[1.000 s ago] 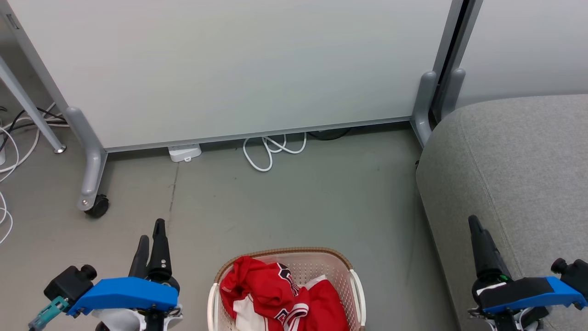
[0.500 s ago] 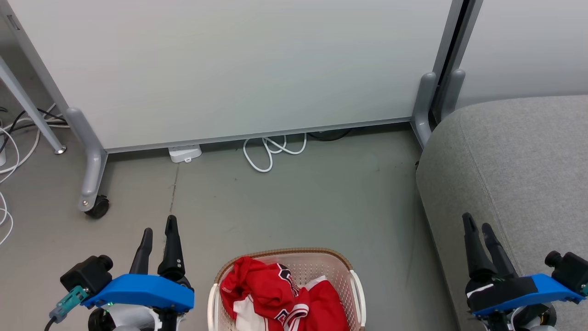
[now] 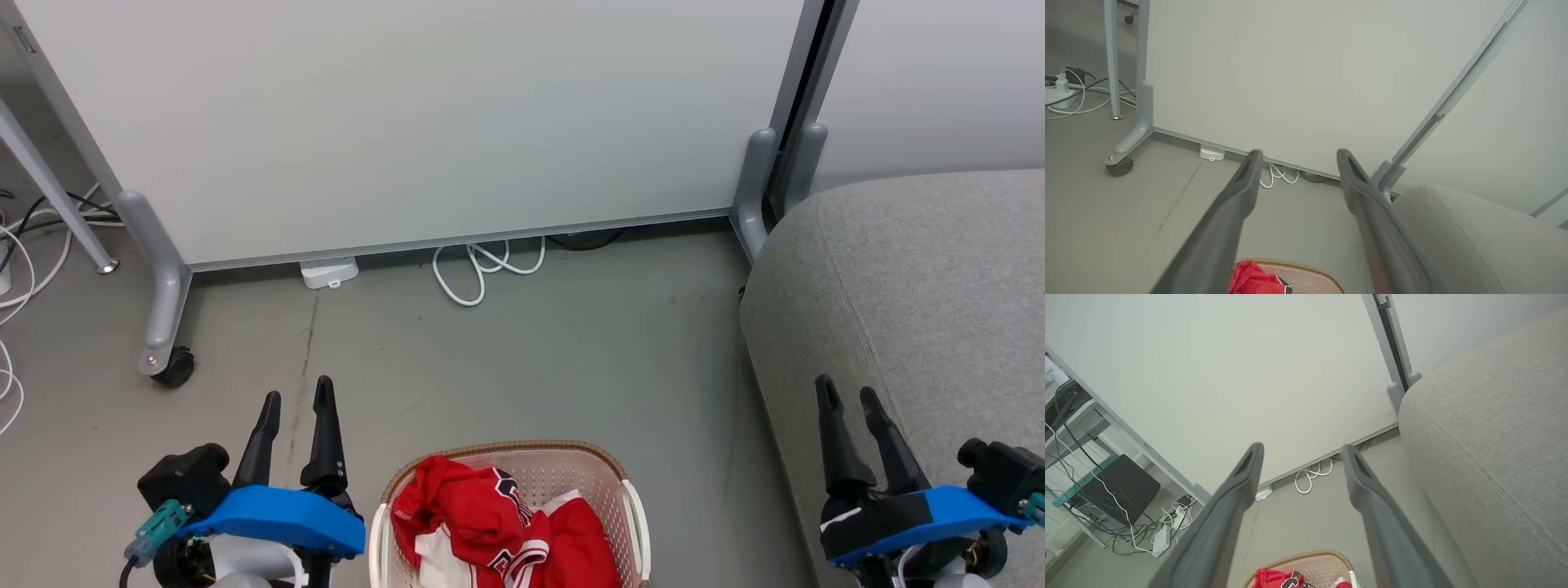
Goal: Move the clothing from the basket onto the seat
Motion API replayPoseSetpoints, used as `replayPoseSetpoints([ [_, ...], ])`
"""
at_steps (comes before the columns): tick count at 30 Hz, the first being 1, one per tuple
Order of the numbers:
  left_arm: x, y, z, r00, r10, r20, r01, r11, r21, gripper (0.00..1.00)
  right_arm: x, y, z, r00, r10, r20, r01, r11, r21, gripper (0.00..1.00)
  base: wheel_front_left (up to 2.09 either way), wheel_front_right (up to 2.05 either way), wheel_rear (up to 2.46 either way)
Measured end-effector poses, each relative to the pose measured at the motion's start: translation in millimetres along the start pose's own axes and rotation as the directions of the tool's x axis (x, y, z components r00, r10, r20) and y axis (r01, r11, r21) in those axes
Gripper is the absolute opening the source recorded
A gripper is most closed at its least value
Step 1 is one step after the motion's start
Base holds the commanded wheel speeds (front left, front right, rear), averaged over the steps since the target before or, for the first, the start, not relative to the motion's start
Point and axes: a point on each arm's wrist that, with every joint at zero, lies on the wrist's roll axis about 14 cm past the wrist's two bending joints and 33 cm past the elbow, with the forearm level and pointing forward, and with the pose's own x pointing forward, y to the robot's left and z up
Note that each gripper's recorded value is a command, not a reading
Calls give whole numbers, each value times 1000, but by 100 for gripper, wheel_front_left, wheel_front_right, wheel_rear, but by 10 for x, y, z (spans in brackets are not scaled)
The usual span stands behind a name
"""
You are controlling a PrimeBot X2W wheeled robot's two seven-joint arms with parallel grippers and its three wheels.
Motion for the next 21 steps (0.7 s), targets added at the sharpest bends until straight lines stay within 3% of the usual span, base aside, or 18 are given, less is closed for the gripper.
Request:
replayPoseSetpoints([
  [21,3,-155,-4,997,-79,24,75,985,153,100,-25,21,122,999,21,30,-14,976,-217,100,0,0,0],
])
